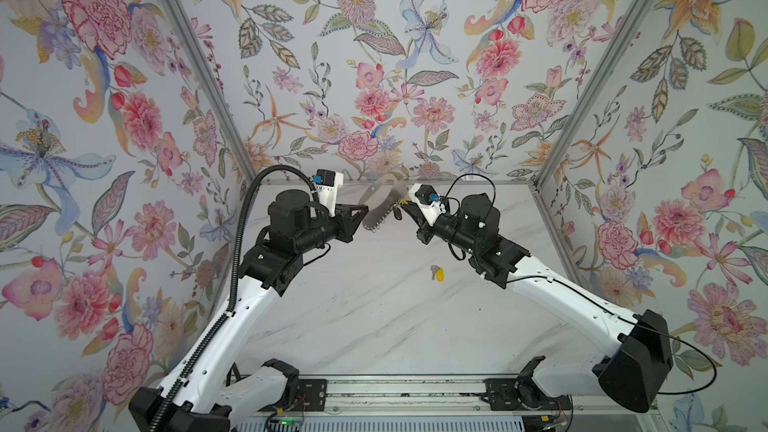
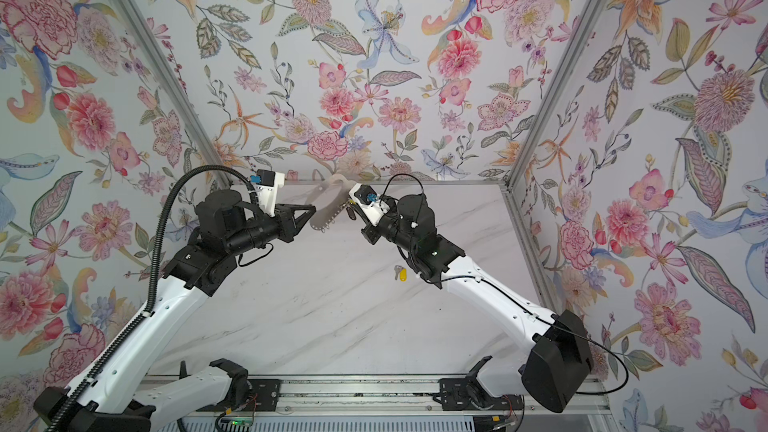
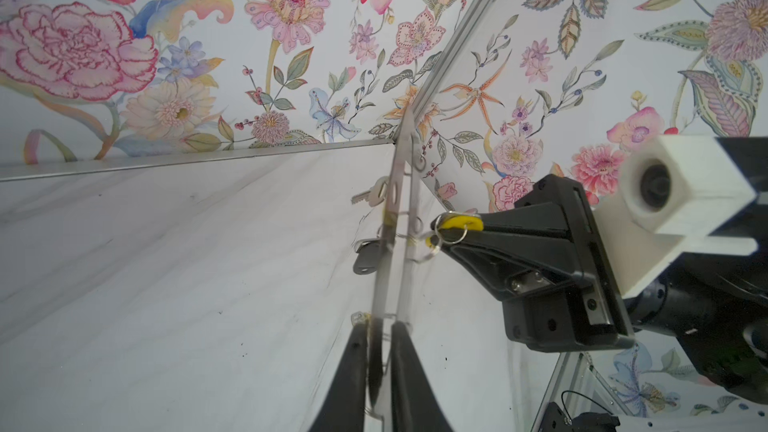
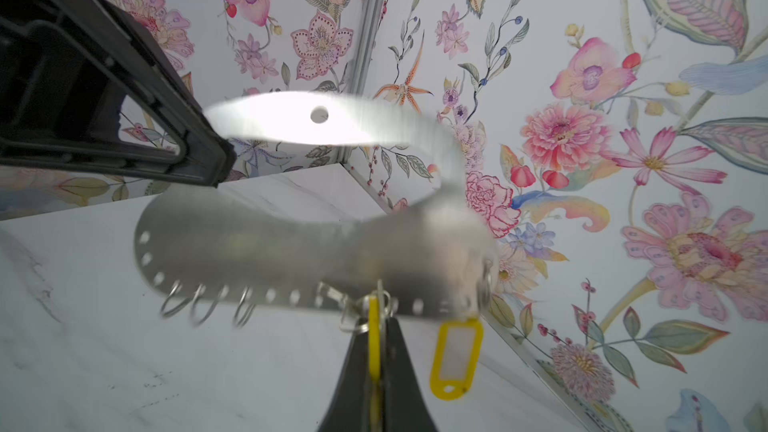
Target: Remove the keys from the keyring
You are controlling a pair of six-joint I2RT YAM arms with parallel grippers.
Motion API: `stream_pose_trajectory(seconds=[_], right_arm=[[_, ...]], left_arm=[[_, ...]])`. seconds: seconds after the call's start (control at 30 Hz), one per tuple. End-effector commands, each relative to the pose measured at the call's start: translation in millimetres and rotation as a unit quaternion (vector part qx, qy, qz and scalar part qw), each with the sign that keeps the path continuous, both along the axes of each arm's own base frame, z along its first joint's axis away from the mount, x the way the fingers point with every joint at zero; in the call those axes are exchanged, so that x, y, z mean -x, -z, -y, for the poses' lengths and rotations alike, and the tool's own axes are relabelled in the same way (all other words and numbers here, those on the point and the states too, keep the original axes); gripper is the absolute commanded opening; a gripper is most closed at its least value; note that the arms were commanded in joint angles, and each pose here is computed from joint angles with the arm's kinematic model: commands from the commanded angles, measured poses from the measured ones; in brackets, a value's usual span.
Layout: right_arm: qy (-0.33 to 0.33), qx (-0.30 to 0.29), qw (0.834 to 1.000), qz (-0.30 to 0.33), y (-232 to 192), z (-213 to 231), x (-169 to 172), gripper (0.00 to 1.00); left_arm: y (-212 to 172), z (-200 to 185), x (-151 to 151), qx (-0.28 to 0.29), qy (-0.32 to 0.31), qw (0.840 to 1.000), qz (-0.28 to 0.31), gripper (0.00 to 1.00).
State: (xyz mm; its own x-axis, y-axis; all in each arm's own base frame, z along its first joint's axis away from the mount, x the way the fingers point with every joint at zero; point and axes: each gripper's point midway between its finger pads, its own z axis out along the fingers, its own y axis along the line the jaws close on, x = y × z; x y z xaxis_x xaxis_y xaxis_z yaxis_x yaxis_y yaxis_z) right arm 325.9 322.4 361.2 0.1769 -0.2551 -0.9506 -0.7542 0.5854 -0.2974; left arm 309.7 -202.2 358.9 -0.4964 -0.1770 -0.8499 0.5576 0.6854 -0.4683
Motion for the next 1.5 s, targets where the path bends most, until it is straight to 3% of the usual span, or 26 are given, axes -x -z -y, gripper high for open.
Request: stream_pose_trajectory(seconds=[0.0,0.1,0.33,0.63,0.83,1.1,1.2,1.47], right_arm=[[0.019,0.004,0.997,0.074,-45,12,6,0.0],[0.022,0.014,0.995,0.092,-52,15,7,0.0],[0.017,0.031,0.993,0.111,-59,17,12,0.0],[-0.023,0.052,0.99,0.131,-59,12,29,0.0],[-0.048,0.061,0.986,0.145,-56,10,41,0.0],[-0.071,0.073,0.981,0.166,-51,5,50,0.0],[-0.077,0.073,0.98,0.171,-51,3,53,0.0],[-0.083,0.07,0.98,0.168,-51,-3,56,0.0]], left_arm=[[5,-2,0,0.026,-0.009,1.0,-0.003,0.24],[12,-4,5,0.023,-0.009,1.0,-0.008,0.34],[2,-16,12,-0.02,-0.02,0.999,0.019,0.45],[-65,-27,4,-0.103,-0.033,0.986,0.128,0.52],[-83,-6,2,-0.122,0.033,0.977,0.174,0.52],[-75,36,37,-0.137,0.133,0.951,0.243,0.5],[-66,48,45,-0.153,0.146,0.942,0.259,0.5],[-44,61,42,-0.172,0.148,0.941,0.252,0.47]])
